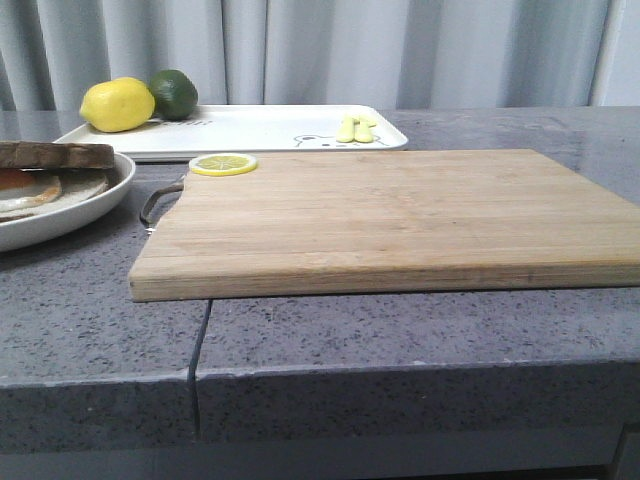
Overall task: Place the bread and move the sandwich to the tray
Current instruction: 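Grasp the white plate rim with the left gripper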
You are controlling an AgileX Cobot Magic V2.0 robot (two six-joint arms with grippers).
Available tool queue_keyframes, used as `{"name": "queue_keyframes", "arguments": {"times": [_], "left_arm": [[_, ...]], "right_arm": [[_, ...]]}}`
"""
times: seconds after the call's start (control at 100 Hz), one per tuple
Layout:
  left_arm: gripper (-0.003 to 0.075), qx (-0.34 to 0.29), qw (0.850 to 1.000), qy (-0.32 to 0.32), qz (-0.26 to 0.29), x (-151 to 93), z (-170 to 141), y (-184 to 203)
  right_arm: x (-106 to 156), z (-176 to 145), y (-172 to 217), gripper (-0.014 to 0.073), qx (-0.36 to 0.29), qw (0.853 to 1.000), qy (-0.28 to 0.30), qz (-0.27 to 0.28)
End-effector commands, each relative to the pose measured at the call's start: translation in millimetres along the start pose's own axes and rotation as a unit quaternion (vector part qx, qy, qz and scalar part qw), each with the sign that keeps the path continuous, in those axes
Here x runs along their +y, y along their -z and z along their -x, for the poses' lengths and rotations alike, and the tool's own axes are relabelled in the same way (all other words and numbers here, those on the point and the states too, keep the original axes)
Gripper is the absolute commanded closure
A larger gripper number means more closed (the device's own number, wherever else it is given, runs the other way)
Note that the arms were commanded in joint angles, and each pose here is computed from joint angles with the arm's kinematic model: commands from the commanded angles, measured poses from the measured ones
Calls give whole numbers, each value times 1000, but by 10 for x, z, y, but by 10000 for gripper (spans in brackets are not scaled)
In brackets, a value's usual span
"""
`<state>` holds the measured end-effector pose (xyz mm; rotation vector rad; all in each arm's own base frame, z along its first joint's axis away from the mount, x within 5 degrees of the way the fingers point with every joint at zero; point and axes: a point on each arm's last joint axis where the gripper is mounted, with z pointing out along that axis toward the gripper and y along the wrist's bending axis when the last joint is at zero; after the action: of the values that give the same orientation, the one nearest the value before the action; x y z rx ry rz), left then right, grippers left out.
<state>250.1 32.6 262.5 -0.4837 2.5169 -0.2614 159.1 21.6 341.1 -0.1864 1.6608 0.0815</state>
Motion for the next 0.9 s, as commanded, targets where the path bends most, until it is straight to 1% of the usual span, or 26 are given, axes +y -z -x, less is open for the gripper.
{"name": "queue_keyframes", "arguments": {"times": [0.0,0.43,0.77,0.83,0.89], "left_arm": [[407,-43,999,9,-12,-39,140,66],[407,-22,999,30,-12,-10,157,-148],[408,-19,999,33,-13,-10,157,-164],[426,-19,999,33,-13,-10,157,-164],[474,-19,999,33,-13,-10,157,-164]], "right_arm": [[-54,119,27,171,-27,999,2,-25],[-51,118,27,171,-27,999,-3,-24],[-51,118,27,171,-27,999,-3,-24],[-51,118,27,171,-27,999,-3,-24],[-51,118,27,171,-27,999,-3,-24]]}}
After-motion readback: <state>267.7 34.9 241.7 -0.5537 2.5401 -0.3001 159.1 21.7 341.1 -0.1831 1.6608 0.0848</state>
